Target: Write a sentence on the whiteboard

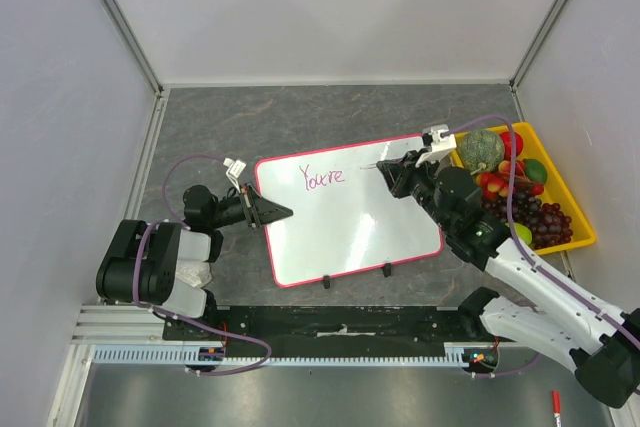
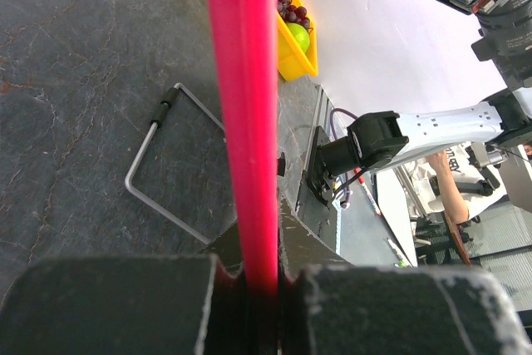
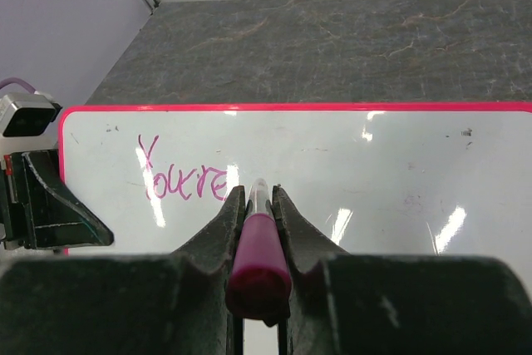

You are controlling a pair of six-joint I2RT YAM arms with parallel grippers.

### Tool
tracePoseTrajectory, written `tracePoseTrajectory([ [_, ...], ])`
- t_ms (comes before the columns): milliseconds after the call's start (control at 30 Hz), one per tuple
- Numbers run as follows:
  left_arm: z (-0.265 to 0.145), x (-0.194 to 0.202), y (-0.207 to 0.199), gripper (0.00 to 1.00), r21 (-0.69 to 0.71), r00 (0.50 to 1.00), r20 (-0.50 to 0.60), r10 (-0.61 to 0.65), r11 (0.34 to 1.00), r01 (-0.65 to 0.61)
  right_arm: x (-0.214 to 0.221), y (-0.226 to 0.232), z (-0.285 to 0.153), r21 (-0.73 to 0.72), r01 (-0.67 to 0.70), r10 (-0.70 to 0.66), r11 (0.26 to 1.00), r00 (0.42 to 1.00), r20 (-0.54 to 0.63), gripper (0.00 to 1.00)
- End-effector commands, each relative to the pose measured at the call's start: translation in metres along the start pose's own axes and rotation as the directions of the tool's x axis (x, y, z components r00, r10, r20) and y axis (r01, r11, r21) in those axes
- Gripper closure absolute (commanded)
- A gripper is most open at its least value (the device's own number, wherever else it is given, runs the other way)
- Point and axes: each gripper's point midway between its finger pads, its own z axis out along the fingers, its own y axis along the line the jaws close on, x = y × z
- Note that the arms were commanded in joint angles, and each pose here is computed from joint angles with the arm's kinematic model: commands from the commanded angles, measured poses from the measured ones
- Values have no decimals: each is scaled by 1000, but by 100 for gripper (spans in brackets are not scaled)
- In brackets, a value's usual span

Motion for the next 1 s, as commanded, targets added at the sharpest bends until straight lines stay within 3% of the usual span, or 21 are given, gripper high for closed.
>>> tracePoseTrajectory([
  [0, 0, 6, 8, 98, -13, 998, 0, 60, 998, -60, -18, 10, 4, -39, 11, -10, 999, 999, 38, 100],
  [967, 0, 6, 7, 98, -3, 998, -4, 56, 998, -56, -3, -12, 33, 46, 23, -23, 999, 1000, 5, 100],
])
